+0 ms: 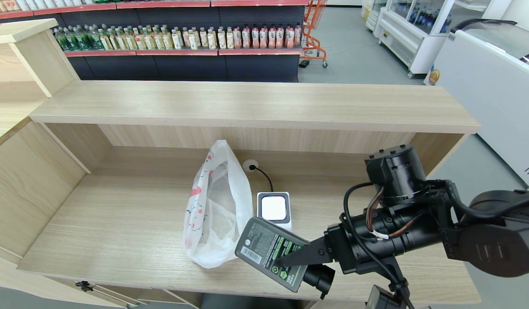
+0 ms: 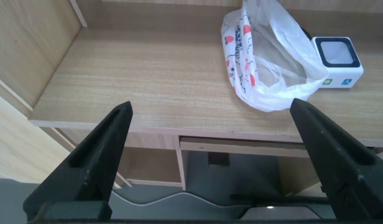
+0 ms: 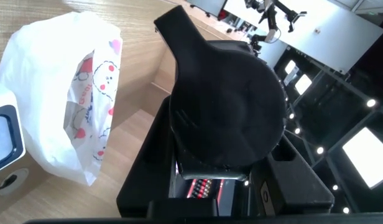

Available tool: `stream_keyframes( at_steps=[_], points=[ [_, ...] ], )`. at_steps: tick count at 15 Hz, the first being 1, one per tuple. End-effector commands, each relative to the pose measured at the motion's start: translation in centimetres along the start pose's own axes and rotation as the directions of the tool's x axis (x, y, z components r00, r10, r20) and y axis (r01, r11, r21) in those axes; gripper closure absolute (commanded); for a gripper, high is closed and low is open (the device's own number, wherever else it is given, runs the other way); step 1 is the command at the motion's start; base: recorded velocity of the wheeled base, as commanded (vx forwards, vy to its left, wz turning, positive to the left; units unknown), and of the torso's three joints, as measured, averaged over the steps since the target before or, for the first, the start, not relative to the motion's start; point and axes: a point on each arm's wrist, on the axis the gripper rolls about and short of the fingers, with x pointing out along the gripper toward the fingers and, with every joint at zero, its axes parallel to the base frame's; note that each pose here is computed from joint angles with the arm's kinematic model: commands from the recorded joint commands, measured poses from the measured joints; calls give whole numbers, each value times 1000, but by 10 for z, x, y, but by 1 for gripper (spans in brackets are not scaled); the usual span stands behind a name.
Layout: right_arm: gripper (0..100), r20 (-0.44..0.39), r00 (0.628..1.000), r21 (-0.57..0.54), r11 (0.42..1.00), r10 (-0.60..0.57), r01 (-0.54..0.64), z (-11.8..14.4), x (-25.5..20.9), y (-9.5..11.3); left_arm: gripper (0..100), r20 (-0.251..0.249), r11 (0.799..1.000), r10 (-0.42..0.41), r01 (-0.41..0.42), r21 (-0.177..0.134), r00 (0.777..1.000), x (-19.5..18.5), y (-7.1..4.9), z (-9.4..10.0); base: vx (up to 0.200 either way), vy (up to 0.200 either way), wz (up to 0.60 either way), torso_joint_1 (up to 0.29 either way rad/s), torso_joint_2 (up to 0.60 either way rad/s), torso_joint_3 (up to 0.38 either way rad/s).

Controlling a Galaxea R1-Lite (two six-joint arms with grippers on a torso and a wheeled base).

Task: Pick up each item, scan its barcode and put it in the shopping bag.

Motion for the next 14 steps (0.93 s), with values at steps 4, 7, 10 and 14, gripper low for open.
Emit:
stream_keyframes(
  at_steps=[4,7,10,14],
  points=[
    [100,14,1000,-92,996,-17,18,0,8,-3,0,1,1000,1,-1,0,1000,0,0,0,0,0,0,0,0,0],
    [100,-105,994,106,993,-33,44,-40,-6,-21,0,1,1000,1,-1,0,1000,0,0,0,0,0,0,0,0,0],
    [100,-403,901,612,780,162,134,-58,-83,-57,0,1,1000,-1,1,0,1000,0,0,0,0,0,0,0,0,0],
    [100,-383,900,906,-105,207,409,-30,-134,-90,0,1,1000,1,-1,0,1000,0,0,0,0,0,0,0,0,0]
  ],
)
